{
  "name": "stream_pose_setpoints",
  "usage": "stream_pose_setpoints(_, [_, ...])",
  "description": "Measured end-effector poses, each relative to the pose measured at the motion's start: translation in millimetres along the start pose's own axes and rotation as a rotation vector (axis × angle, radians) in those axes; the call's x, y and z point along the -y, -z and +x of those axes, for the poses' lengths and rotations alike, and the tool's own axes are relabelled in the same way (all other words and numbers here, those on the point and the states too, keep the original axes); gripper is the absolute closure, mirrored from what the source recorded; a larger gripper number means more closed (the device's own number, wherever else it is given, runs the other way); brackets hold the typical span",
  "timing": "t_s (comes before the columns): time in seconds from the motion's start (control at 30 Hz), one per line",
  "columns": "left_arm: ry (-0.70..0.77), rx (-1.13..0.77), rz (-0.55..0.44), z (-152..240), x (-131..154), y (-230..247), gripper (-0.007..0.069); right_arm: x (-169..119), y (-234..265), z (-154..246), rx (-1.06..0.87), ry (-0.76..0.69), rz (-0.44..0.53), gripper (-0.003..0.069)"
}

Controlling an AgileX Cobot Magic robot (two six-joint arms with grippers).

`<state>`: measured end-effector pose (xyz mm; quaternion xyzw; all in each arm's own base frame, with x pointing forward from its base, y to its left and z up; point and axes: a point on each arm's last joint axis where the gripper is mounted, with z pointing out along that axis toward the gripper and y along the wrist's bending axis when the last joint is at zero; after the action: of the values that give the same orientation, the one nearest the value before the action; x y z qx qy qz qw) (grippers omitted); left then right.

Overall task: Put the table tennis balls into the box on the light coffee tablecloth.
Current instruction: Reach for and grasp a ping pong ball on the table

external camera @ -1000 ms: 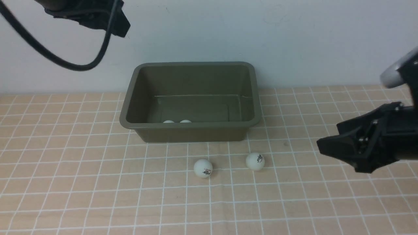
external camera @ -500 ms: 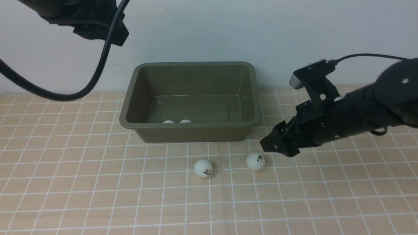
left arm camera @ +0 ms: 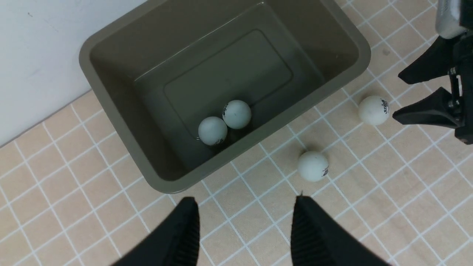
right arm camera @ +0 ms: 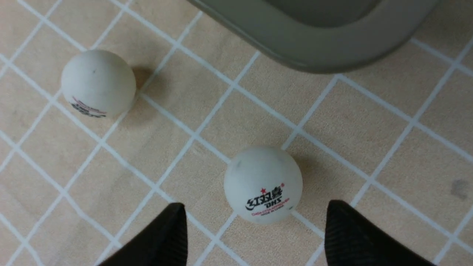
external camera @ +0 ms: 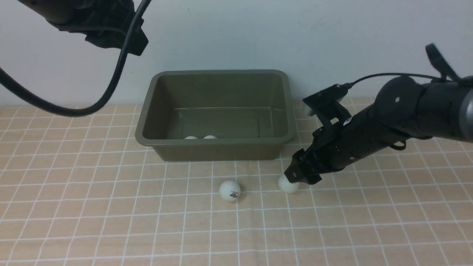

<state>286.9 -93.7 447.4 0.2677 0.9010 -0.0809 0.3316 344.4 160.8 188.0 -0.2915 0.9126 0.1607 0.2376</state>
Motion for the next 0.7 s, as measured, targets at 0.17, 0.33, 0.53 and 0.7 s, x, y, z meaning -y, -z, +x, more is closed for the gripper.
stream_pose_setpoints(0.17, [0.002,0.002,0.006,0,1,0,0.0349,2,-12,2,-0.007,-0.001,0.011,0.0171])
stream_pose_setpoints(0.33, [0.005,0.004,0.014,0,1,0,0.0349,6,-27,6,-0.028,-0.007,0.017,0.0171])
stream_pose_setpoints(0.53, [0.005,0.005,0.016,0,1,0,0.0349,0,-43,4,-0.041,0.015,-0.002,0.0171])
stream_pose_setpoints(0.7, [0.005,0.005,0.016,0,1,0,0.0349,-1,-55,1,-0.042,0.003,0.0,0.0205])
